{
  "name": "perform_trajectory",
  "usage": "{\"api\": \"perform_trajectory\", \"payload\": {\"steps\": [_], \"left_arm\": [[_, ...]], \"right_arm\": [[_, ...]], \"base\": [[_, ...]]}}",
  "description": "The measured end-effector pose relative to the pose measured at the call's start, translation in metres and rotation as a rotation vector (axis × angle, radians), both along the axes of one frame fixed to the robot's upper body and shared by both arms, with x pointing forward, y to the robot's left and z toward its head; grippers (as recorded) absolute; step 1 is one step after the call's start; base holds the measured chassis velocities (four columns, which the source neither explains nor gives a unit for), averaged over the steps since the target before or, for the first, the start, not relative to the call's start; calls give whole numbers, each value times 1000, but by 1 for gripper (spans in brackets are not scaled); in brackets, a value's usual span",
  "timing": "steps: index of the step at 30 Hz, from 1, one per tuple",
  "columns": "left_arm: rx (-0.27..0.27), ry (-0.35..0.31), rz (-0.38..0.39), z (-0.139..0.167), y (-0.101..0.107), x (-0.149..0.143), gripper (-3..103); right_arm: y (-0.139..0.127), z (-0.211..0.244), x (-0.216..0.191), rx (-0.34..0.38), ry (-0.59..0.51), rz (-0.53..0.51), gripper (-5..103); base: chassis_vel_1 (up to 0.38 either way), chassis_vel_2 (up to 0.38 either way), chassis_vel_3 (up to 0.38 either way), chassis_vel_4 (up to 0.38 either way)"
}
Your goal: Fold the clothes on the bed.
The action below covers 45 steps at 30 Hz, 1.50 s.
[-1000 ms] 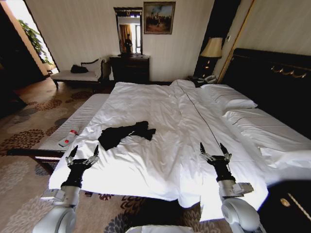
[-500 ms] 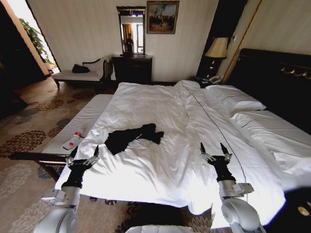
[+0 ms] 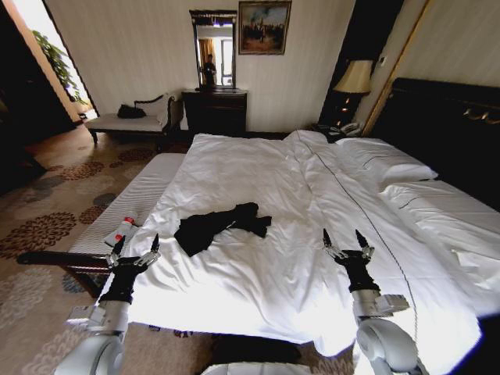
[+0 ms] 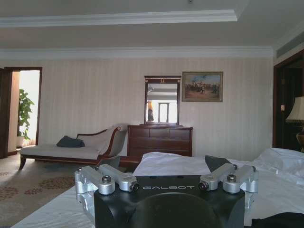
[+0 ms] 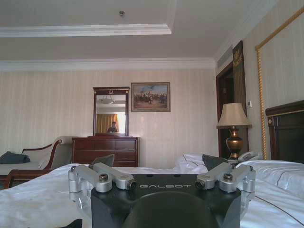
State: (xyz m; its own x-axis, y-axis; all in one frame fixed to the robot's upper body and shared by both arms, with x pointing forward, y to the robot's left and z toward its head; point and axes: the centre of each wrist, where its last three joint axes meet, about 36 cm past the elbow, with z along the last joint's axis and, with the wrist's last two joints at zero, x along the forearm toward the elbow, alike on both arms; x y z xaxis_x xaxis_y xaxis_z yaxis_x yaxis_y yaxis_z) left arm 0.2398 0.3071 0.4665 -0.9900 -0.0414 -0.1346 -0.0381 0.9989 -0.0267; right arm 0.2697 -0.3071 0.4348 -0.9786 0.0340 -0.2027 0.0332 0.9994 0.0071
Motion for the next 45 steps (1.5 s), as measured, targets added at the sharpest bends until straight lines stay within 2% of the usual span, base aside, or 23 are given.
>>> {"api": "perform_trajectory", "payload": {"steps": [24,32,34,37,40,41,43,44,45], "left_arm": [[0,7,5,-4,-2,0,100],[-2,3,15,-5,-2,2,100],[5,8,20,-6,-1,1,100],[10,14,24,-9,-1,1,100],[14,17,27,-9,0,1,100],[14,17,27,-9,0,1,100],[26,16,24,-4,1,0,100],[31,18,25,-3,2,-1,100],[31,18,25,-3,2,-1,100]], "right_arm": [[1,-4,6,5,-10,-5,100],[5,-7,16,47,-47,0,100],[1,-2,30,64,-55,20,100],[-6,5,44,62,-27,38,100],[-17,24,72,83,95,69,100],[-17,24,72,83,95,69,100],[-22,45,100,211,271,120,100],[-23,51,110,243,311,142,100],[-23,51,110,243,311,142,100]], "base": [[-9,86,11,-91],[0,0,0,0],[0,0,0,0],[0,0,0,0],[0,0,0,0],[0,0,0,0],[0,0,0,0],[0,0,0,0],[0,0,0,0]]}}
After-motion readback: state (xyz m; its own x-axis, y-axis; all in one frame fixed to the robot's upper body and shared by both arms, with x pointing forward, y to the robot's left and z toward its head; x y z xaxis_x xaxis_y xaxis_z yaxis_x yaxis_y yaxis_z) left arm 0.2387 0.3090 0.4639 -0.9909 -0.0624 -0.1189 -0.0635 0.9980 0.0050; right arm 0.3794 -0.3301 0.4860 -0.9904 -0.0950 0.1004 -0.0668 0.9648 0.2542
